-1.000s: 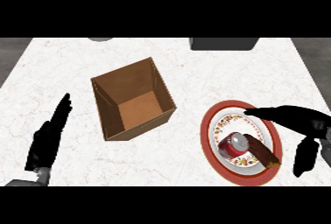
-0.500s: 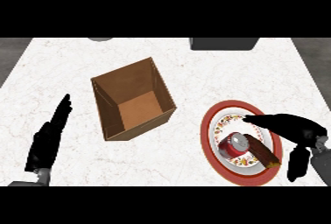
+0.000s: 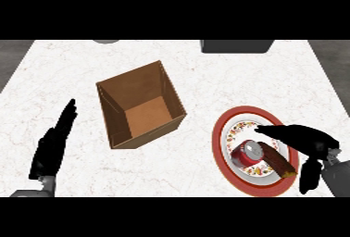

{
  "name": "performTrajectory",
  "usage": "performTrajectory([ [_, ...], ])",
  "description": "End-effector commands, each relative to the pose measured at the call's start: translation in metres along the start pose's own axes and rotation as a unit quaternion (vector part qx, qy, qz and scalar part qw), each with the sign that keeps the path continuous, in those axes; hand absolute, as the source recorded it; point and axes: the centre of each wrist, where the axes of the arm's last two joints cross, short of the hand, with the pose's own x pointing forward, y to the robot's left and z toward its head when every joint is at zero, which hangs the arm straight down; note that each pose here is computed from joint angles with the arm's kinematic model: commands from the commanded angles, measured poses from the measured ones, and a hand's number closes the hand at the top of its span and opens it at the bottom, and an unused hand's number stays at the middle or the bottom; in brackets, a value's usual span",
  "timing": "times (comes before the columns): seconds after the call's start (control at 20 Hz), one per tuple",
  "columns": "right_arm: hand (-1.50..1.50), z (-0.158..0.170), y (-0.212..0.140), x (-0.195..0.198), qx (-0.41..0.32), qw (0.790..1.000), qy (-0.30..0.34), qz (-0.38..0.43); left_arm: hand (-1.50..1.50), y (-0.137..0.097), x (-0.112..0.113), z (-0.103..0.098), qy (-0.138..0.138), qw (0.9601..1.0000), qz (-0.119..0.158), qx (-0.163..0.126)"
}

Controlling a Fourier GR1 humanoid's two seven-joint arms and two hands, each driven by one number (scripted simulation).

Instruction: Pick the sweet potato from the plate and place it in the cardboard box

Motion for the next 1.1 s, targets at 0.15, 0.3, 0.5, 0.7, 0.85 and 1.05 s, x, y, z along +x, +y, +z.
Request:
performTrajectory([
  [0.15, -1.50, -0.009, 0.025, -0.006, 0.001, 1.000, -0.003, -0.008, 0.00, 0.004, -0.013, 0.006, 0.006, 1.0000, -0.003, 0.005],
  [0.3, -1.50, -0.010, -0.001, -0.006, -0.003, 1.000, -0.001, -0.008, 0.00, 0.003, 0.009, 0.017, -0.007, 1.0000, 0.000, 0.002],
  [0.5, -1.50, -0.002, 0.007, -0.012, 0.001, 1.000, 0.002, -0.008, 0.00, -0.008, 0.020, 0.007, -0.007, 1.0000, 0.001, 0.003],
  [0.7, -1.50, -0.020, 0.010, -0.007, 0.003, 1.000, 0.007, -0.010, 0.00, 0.008, 0.002, 0.019, 0.001, 0.9999, 0.001, 0.011],
  [0.85, -1.50, -0.031, 0.013, 0.000, 0.022, 1.000, 0.005, 0.016, 0.00, -0.001, -0.003, 0.000, -0.005, 1.0000, -0.005, 0.006],
  [1.05, -1.50, -0.024, 0.020, -0.015, 0.030, 0.999, 0.005, 0.021, 0.00, 0.006, 0.001, 0.008, -0.008, 0.9999, -0.009, -0.004],
])
